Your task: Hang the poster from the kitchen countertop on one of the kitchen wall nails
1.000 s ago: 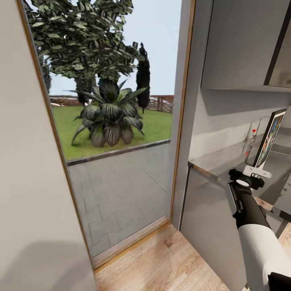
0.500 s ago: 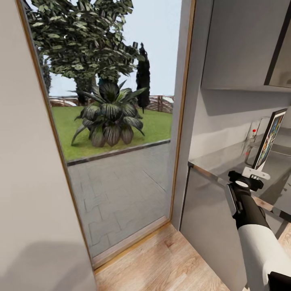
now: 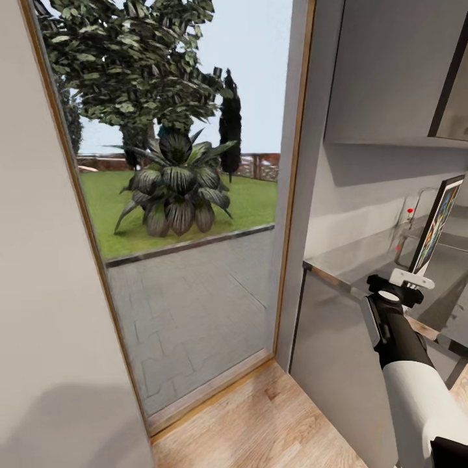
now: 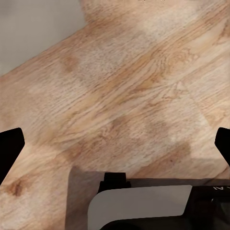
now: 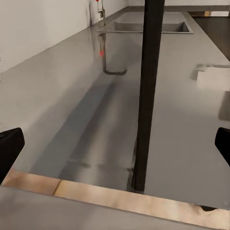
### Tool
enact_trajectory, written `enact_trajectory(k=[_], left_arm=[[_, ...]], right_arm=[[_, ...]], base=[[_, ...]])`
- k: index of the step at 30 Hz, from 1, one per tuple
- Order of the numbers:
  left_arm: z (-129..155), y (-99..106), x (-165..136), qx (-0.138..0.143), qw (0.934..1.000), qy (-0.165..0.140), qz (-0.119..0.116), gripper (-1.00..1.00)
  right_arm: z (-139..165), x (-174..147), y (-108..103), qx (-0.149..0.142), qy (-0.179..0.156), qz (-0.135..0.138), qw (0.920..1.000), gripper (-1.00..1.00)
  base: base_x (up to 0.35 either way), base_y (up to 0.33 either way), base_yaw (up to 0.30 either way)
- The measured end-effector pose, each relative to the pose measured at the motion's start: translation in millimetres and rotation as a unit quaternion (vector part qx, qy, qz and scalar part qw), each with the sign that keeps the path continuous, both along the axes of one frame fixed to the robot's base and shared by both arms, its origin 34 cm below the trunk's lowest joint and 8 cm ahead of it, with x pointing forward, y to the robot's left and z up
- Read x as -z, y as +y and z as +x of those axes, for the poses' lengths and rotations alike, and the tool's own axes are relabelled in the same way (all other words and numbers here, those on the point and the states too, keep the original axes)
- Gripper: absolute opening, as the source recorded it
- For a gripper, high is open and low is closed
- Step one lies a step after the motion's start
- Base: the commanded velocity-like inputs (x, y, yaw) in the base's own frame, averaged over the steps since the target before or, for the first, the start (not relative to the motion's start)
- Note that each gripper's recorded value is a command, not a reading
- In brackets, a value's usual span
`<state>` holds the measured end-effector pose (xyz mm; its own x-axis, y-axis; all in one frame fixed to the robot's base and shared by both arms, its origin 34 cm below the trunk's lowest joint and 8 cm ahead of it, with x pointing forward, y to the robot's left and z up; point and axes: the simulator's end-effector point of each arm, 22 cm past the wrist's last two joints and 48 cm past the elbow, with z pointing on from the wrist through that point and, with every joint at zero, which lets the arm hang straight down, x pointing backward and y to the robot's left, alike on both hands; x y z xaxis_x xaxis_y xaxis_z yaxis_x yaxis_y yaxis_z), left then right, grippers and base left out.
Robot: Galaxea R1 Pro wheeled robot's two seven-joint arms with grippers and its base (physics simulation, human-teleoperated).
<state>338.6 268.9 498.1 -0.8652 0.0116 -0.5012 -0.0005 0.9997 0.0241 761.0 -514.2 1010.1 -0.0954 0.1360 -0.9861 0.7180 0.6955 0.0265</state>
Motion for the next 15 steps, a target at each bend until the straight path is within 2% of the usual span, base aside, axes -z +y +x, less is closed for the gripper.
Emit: enact_trajectory(k=[11, 15], left_arm=[[0.0, 0.4, 0.0, -0.001, 1.0000, 0.000, 0.000, 1.00], [0.0, 0.4, -0.1, -0.001, 1.0000, 0.000, 0.000, 1.00]], right_arm=[[0.0, 0.0, -0.3, 0.000, 0.000, 0.000, 1.0000, 1.00], [-0.2, -0.3, -0.1, 0.000, 0.000, 0.000, 1.0000, 1.00]], base=[[0.053, -0.048, 0.000], [0.149, -0.157, 0.000]])
